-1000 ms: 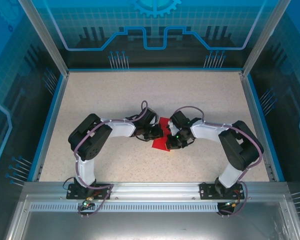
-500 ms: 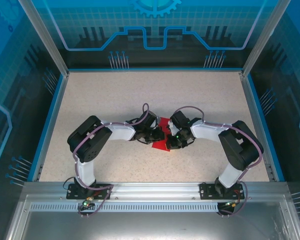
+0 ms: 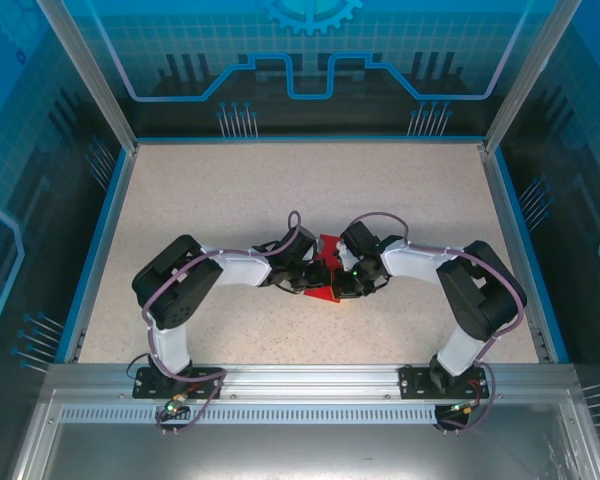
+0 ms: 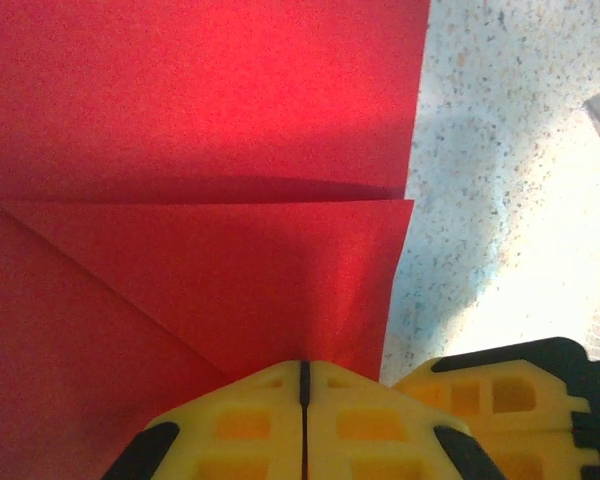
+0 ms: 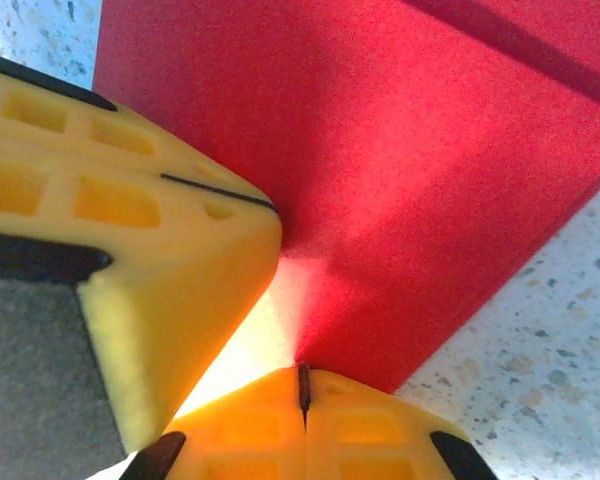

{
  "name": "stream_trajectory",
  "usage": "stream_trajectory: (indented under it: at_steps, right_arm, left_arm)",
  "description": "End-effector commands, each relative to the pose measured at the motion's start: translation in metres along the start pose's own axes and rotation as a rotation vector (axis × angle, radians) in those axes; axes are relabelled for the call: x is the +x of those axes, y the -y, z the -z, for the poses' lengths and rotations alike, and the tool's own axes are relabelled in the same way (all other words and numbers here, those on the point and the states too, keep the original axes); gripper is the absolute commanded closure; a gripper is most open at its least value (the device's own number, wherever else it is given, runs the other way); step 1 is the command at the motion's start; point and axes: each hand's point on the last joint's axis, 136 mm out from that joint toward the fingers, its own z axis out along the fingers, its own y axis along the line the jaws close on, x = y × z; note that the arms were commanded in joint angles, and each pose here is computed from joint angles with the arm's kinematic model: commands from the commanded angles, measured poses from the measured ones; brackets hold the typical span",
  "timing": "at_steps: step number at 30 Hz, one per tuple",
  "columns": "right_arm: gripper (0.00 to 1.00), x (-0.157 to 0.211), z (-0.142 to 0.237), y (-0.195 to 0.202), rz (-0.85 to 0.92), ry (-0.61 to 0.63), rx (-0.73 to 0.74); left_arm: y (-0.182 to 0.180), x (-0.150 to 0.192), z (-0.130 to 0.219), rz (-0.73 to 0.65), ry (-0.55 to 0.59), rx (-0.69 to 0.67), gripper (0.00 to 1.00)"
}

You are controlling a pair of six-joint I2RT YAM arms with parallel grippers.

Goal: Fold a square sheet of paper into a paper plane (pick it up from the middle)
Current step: Fold the triangle a second time at the center of the table.

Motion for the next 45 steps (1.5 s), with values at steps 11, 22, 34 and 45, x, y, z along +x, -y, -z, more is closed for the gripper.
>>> stream_trajectory:
  at_steps: [11, 22, 34, 45]
  right_arm:
    - [1.00, 0.037, -0.018, 0.048, -0.074, -0.115, 0.156]
    - [1.00, 0.020, -0.008, 0.032, -0.071, -0.062, 0.093]
    - [0.62, -0.064, 0.066, -0.019, -0.020, 0.224, -0.142]
    - [0.53, -0.073, 0.047, 0.013, -0.020, 0.154, -0.166]
  left_arm:
    - [-0.052, -0.038, 0.013, 0.041, 0.120, -0.249, 0.94]
    - [-0.080, -0.080, 0.042, 0.075, 0.185, -0.282, 0.90]
    - [-0.033, -0.084, 0.085, 0.148, 0.257, -0.126, 0.51]
    - [-0.010, -0.047, 0.056, 0.276, 0.152, 0.072, 0.43]
